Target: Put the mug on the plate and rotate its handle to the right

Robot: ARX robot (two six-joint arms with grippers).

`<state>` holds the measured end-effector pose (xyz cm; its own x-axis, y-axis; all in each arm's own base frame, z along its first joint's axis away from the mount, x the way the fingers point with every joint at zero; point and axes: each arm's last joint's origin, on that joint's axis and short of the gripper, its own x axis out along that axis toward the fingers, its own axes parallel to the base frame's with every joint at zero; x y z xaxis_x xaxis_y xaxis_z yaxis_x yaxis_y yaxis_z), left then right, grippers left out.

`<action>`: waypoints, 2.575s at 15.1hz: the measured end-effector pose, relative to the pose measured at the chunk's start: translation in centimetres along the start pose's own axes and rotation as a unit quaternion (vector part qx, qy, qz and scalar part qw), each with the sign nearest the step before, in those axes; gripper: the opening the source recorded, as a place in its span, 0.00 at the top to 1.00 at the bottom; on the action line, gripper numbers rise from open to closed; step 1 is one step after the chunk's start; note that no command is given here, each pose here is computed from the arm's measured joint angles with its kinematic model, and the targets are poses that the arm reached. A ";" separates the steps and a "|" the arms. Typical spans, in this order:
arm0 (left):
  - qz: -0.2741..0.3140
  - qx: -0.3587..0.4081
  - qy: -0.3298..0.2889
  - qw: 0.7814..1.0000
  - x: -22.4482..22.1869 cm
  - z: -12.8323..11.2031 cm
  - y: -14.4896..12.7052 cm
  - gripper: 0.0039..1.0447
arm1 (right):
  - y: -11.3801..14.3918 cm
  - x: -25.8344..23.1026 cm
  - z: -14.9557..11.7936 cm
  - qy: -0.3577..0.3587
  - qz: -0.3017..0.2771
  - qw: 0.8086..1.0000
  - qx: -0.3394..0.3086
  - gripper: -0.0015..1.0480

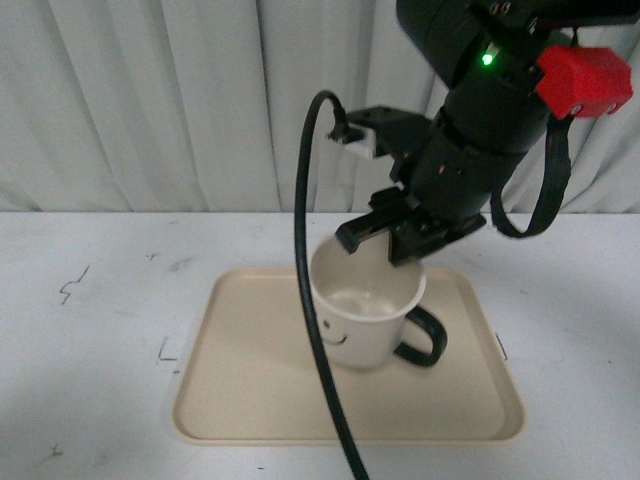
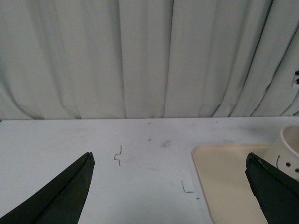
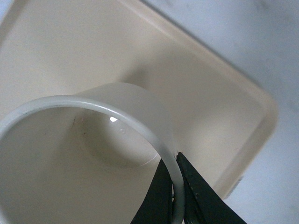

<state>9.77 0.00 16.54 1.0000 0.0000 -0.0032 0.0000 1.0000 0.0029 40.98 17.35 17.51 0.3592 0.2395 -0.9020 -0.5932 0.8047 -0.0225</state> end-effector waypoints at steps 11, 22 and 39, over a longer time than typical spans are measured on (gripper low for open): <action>0.000 0.000 0.000 1.000 0.0 0.0 0.0 0.06 | 1.5 3.4 1.6 0.014 0.148 0.907 -0.393 0.97; 0.000 0.000 0.000 1.000 0.0 0.0 0.0 0.06 | 2.0 2.5 3.2 0.011 0.190 0.892 -0.410 0.57; 0.000 0.000 0.000 1.000 0.0 0.0 0.0 0.06 | 0.1 -11.1 -23.4 -0.498 -0.261 0.809 0.170 0.98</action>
<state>9.77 0.00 16.55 1.0000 0.0000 -0.0029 0.0000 1.0000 0.0029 20.04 2.08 17.46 1.0000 0.0008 -0.0089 -0.0009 0.9999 -0.0158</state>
